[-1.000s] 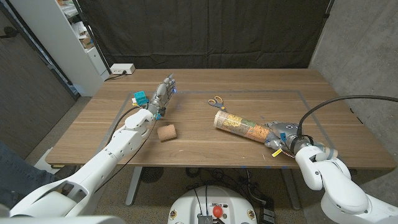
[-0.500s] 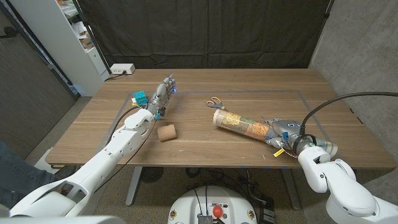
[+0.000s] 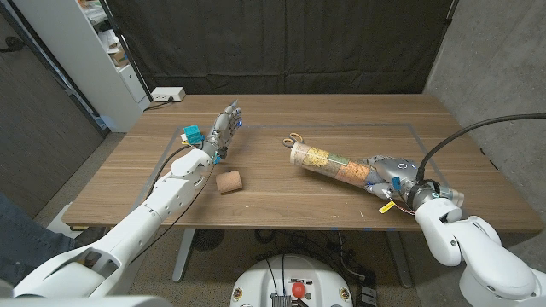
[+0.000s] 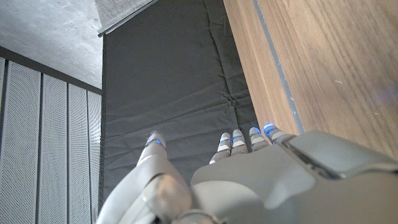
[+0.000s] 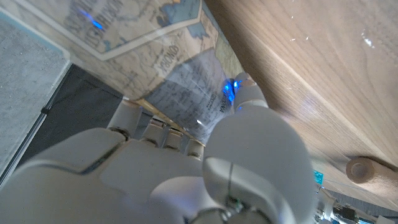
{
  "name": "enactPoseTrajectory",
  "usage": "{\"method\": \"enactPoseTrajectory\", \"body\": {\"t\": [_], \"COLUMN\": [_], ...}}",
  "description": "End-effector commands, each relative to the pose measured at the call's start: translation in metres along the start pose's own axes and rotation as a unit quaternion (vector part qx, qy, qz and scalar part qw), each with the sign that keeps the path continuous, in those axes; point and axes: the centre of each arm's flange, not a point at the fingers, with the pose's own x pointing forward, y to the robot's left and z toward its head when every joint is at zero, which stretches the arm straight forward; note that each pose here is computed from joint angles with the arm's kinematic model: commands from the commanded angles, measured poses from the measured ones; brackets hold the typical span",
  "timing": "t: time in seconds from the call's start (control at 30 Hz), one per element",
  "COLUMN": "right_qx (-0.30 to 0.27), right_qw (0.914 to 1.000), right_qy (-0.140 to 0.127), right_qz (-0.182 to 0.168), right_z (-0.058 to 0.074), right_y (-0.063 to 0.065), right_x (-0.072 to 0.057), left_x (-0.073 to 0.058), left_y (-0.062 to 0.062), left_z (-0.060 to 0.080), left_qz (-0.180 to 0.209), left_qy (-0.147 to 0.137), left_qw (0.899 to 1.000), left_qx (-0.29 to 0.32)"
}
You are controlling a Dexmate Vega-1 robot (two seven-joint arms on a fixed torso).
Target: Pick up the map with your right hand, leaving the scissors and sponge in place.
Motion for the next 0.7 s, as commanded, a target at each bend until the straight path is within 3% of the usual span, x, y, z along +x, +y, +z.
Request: {"method": "enactPoseTrajectory", "body": {"t": [0.03, 0.7], "right_qx": [-0.007, -0.006], "right_qw": [0.9997, 0.9991], "right_qy": [-0.009, -0.003], "right_qz": [-0.019, -0.041], "right_z": [0.001, -0.003], "right_y": [-0.019, -0.044], "right_x": [-0.01, -0.017], "left_x": [0.001, 0.002], "left_y": [-0.001, 0.003], "left_z": [0.0, 0.002], "left_qz": [-0.002, -0.003], "left_qy": [-0.003, -0.005], "left_qw": [1.0, 1.0], "left_qx": [-0.003, -0.003]}}
